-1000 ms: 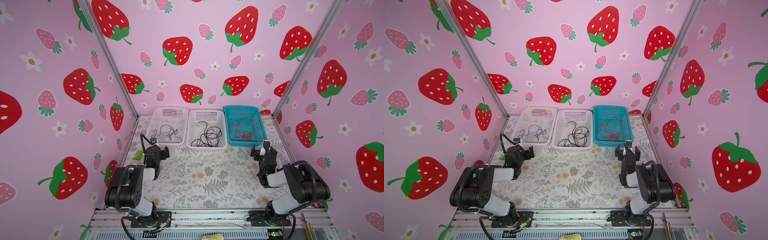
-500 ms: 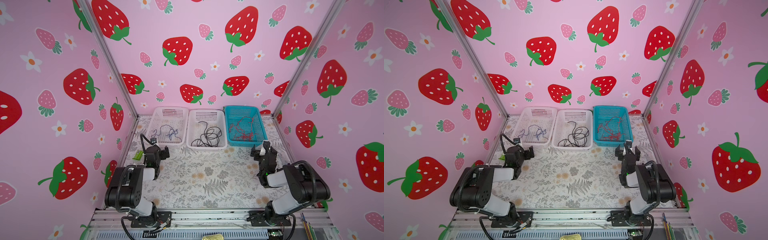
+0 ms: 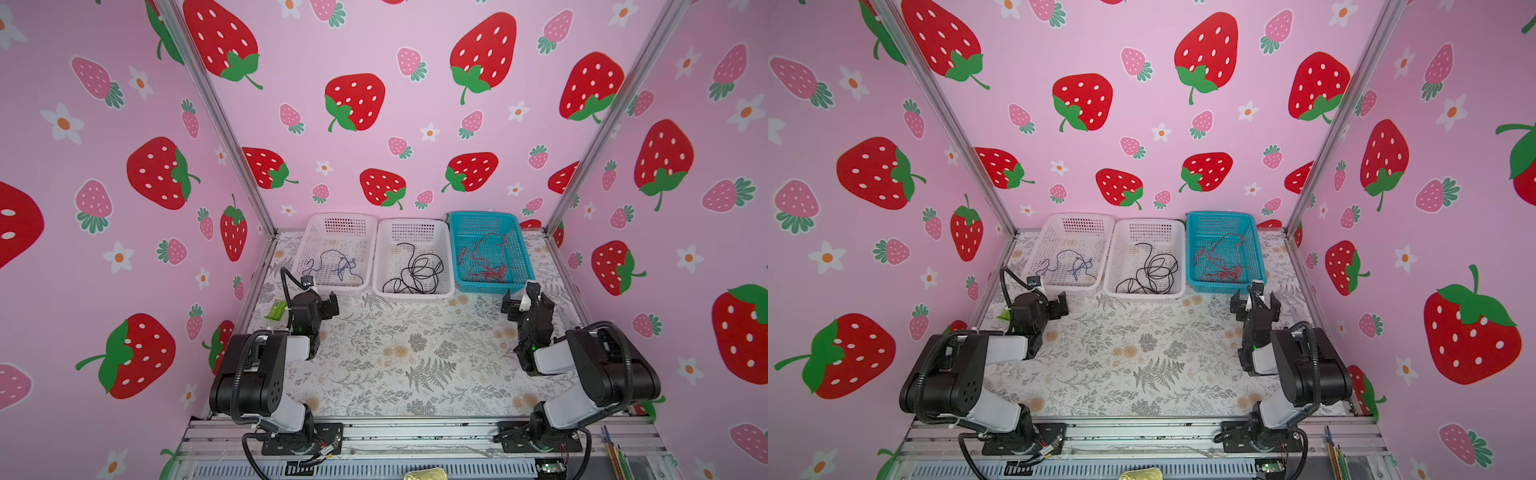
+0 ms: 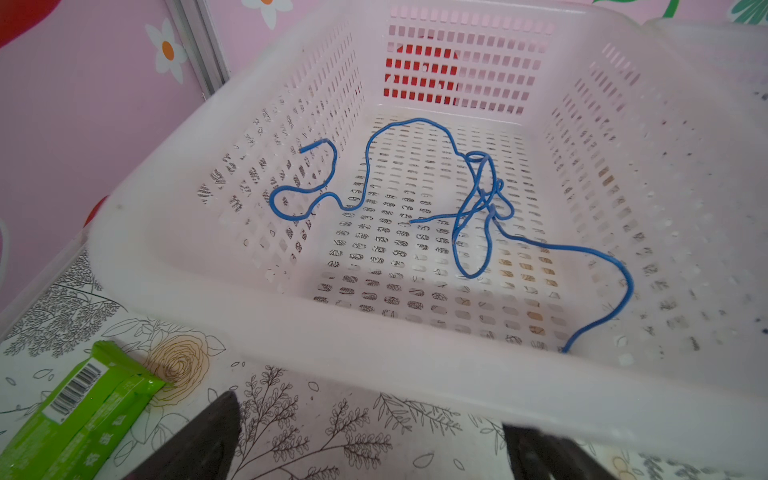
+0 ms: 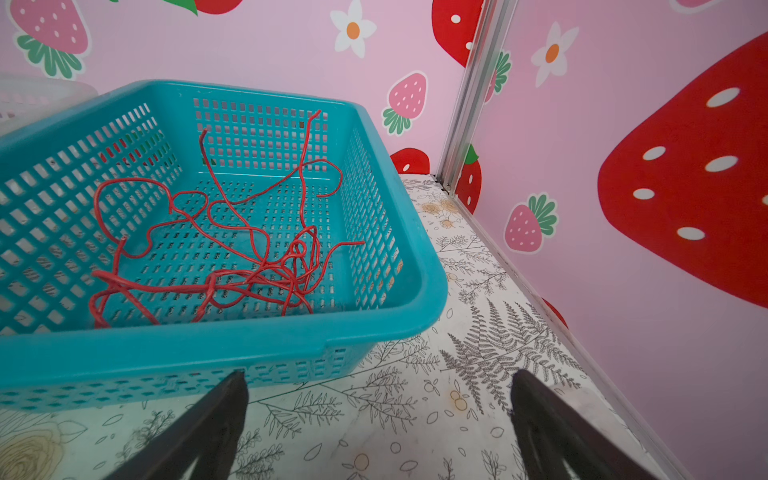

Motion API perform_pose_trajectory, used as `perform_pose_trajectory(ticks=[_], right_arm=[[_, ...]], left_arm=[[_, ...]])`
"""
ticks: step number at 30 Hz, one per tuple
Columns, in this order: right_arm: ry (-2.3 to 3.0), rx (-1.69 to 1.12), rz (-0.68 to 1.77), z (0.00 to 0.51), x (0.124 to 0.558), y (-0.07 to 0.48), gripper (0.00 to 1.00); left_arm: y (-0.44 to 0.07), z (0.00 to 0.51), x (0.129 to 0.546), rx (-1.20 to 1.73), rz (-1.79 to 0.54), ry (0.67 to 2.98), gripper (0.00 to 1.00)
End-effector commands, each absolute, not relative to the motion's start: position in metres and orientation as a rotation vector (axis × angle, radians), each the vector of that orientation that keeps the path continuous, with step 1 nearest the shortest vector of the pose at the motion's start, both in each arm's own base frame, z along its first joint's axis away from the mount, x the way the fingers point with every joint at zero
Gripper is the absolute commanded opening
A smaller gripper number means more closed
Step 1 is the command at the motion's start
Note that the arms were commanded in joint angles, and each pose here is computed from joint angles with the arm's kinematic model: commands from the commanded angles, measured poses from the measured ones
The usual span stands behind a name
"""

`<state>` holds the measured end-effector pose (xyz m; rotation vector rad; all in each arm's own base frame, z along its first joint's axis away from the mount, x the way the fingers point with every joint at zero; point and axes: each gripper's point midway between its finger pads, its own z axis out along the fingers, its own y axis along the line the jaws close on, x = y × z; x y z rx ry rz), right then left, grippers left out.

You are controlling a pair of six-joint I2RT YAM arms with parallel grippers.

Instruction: Untangle the cables

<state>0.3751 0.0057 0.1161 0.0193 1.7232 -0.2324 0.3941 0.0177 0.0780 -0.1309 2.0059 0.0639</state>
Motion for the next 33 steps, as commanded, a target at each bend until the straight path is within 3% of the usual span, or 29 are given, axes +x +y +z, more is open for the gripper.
perform_pose_trajectory(ticks=[1,4,7,14,18,33], right_arm=[[1.699,0.032,-0.228,0.124,0.378,0.004,0.99],[1.697,0.03,-0.227,0.124,0.378,0.004,0.99],[1.691,-0.142,-0.141,0.123,0.377,0.031,0.99],[1.706,0.017,-0.199,0.123,0.38,0.006,0.99],[1.7,-0.156,-0.118,0.122,0.38,0.032,0.99],[1.717,-0.089,-0.14,0.12,0.384,0.022,0.99]], left_arm=[[0.019,0.086,0.401,-0.122,0.086,1.987,0.99],[0.019,0.085,0.401,-0.123,0.085,1.987,0.99],[0.019,0.085,0.401,-0.123,0.086,1.987,0.99],[0.019,0.086,0.401,-0.123,0.086,1.986,0.99],[0.019,0.086,0.401,-0.121,0.086,1.987,0.99],[0.018,0.086,0.401,-0.122,0.085,1.987,0.99]])
